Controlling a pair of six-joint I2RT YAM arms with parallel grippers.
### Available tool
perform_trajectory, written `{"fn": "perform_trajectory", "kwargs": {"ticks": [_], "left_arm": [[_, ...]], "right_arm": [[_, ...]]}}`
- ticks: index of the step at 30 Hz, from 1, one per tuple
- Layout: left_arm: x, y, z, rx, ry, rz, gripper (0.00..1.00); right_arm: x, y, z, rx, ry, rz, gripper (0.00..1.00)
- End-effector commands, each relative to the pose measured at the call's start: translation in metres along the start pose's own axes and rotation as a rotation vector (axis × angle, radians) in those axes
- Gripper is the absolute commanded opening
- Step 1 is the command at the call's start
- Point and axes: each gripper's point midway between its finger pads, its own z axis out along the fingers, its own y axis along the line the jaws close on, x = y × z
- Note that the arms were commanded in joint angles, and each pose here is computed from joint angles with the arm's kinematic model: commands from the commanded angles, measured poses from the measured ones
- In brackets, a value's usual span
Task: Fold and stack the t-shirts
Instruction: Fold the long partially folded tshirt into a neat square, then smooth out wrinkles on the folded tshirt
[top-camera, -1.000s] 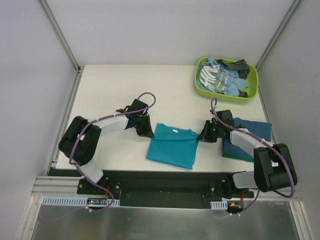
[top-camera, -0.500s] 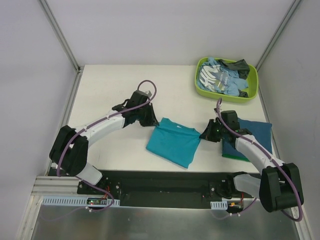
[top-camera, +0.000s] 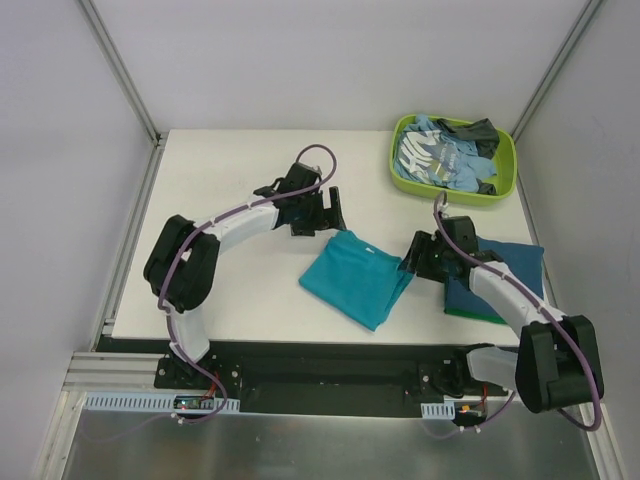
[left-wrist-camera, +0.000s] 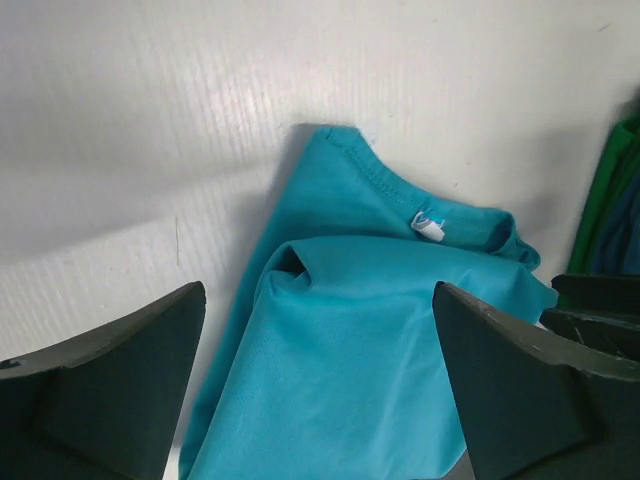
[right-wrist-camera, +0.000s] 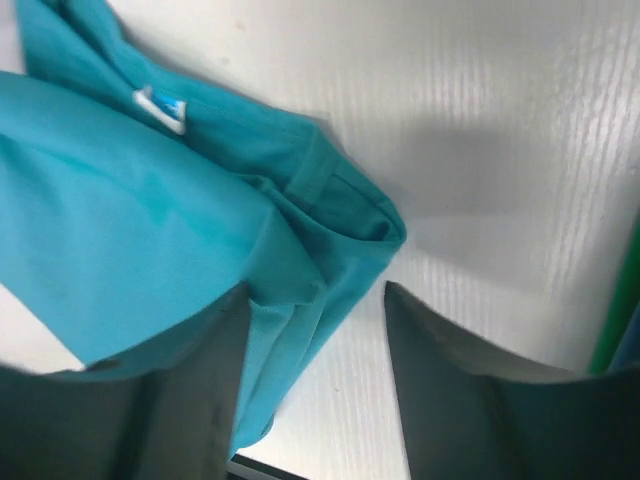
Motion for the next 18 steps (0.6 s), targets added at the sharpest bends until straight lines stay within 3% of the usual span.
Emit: {"fn": "perform_trajectory", "kwargs": {"ticks": [1, 4, 10, 12, 18], "left_arm": [[-0.036, -0.033, -0.041, 0.076, -0.135, 0.079, 0.99], [-0.024, -0.018, -0.061, 0.045, -0.166, 0.085, 0.99], [0.008, 0.031, -0.104, -0.061, -0.268, 0.040, 0.99], [0.023, 0.040, -0.109, -0.058, -0.260, 0.022, 0.99], [0.061, -0.001, -0.093, 0.242, -0.097, 0.044, 0.99]], "right_arm": [[-0.034, 0.031, -0.031, -0.099, -0.124, -0.070, 0.68], [-0.029, 0.052, -0.047, -0.188, -0.126, -0.134, 0.99], [-0.009, 0.094, -0.072, -0.320, -0.128, -0.337, 0.96], [0.005, 0.117, -0.073, -0.402, -0.072, -0.401, 0.96], [0.033, 0.122, -0.038, -0.306, 0.064, -0.316, 0.96]]}}
